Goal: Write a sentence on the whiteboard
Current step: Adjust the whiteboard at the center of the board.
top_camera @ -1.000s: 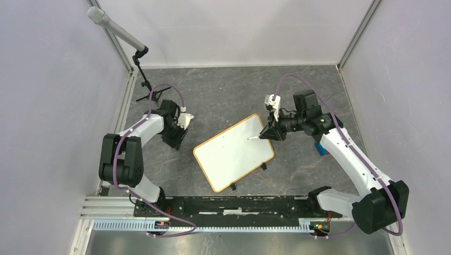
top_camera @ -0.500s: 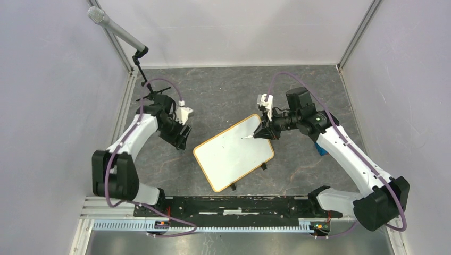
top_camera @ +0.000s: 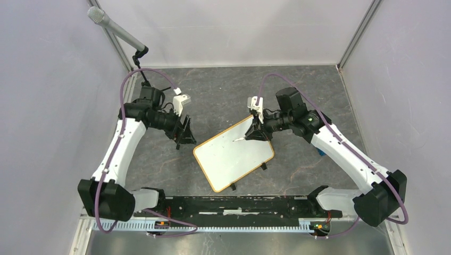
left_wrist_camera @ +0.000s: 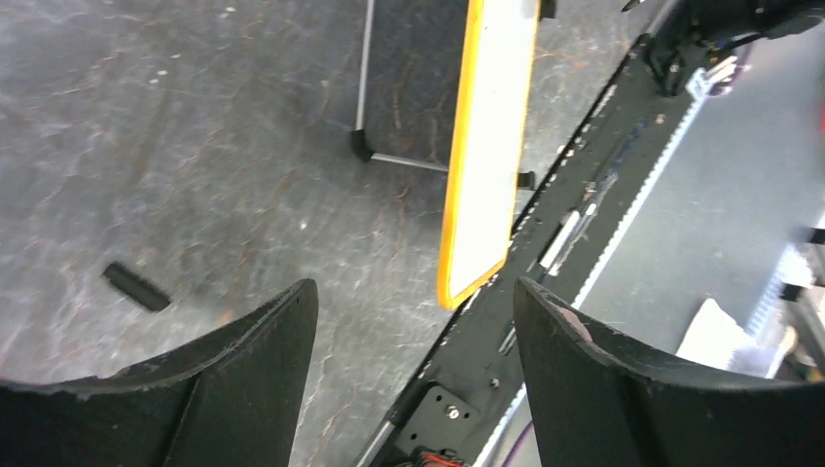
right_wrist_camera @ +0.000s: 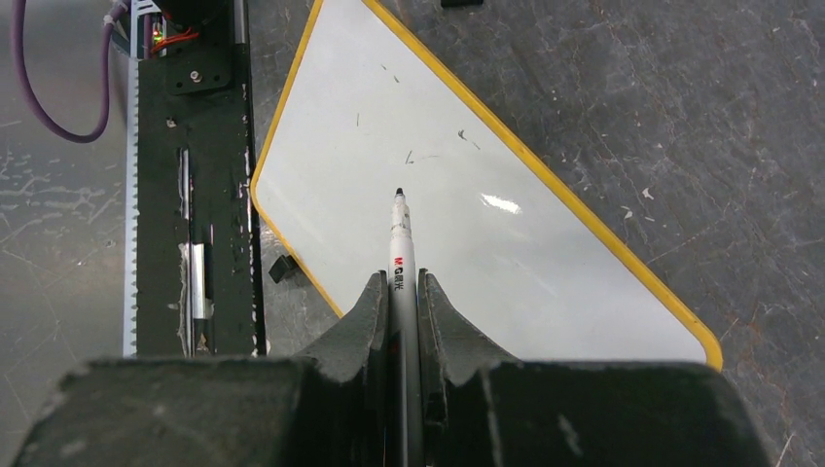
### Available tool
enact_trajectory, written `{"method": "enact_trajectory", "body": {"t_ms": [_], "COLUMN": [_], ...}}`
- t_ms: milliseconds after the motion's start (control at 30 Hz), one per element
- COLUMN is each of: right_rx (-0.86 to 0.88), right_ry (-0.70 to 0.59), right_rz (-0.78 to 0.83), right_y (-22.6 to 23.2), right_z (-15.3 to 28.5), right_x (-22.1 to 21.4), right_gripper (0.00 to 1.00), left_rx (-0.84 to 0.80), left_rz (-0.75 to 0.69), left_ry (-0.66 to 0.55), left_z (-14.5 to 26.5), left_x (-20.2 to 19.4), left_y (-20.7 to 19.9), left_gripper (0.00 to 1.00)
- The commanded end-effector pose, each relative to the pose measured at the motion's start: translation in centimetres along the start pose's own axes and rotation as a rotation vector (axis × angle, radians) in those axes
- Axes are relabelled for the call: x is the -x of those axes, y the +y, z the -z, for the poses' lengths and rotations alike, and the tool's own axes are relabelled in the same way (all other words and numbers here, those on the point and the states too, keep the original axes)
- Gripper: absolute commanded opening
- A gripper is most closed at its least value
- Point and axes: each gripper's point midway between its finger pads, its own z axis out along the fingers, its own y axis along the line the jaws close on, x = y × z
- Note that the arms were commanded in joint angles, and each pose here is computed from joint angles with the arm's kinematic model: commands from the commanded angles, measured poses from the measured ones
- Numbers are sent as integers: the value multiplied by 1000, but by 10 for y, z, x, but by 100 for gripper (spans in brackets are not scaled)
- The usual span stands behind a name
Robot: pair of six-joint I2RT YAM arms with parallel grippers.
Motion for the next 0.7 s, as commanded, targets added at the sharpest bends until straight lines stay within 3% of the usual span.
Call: {"method": "enact_trajectory", "body": {"t_ms": [0, 467, 667], "right_rx": [-4, 67, 77], "right_ry": [-62, -53, -46], "right_rz": [90, 99, 94], "right_y": [2, 27, 30], "right_z": [11, 22, 23], "right_x": [30, 26, 24], "right_gripper": [0, 0, 0], "left_rx": [-176, -368, -367], "left_rz": [62, 28, -43], "left_ry": [-18, 95, 158], "left_z": [-17, -71, -94], "left_x": [13, 39, 46], "left_y": [-21, -37, -42], "left_gripper": [78, 56, 38]}}
